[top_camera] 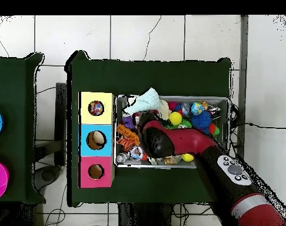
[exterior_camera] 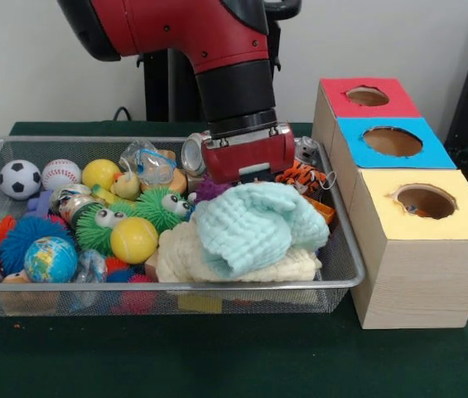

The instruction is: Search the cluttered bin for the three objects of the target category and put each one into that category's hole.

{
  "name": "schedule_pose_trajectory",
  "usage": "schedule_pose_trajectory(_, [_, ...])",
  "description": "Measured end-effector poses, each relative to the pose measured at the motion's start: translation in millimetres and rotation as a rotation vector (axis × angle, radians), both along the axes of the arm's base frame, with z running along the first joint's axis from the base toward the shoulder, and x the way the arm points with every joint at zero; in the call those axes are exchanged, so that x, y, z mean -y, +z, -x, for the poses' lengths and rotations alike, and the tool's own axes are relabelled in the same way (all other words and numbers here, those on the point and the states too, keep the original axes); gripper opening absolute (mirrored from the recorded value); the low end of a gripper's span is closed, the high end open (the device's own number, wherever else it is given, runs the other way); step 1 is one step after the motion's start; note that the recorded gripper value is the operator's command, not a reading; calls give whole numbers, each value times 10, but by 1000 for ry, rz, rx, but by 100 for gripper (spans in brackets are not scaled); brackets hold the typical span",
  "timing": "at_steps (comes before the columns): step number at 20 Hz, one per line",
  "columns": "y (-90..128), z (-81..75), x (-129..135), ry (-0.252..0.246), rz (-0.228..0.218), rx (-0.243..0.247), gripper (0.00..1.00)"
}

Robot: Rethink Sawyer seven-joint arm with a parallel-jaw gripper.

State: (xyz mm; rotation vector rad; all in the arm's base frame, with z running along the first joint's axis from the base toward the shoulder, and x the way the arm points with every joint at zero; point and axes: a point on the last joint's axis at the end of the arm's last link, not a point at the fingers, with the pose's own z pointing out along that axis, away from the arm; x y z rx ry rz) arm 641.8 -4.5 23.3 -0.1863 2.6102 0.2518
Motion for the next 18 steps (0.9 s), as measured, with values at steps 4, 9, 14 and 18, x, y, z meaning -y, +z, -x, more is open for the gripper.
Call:
schedule_pose_trajectory(4, [-225, 74, 96, -12, -22, 113, 0])
schedule_pose_trajectory(9, [-459, 211, 130, -30, -36, 202, 0])
schedule_pose_trajectory(14, [-545, 358, 105, -2, 38, 207, 0])
schedule_pose_trajectory(18, [-469, 428, 70, 52, 150, 202, 0])
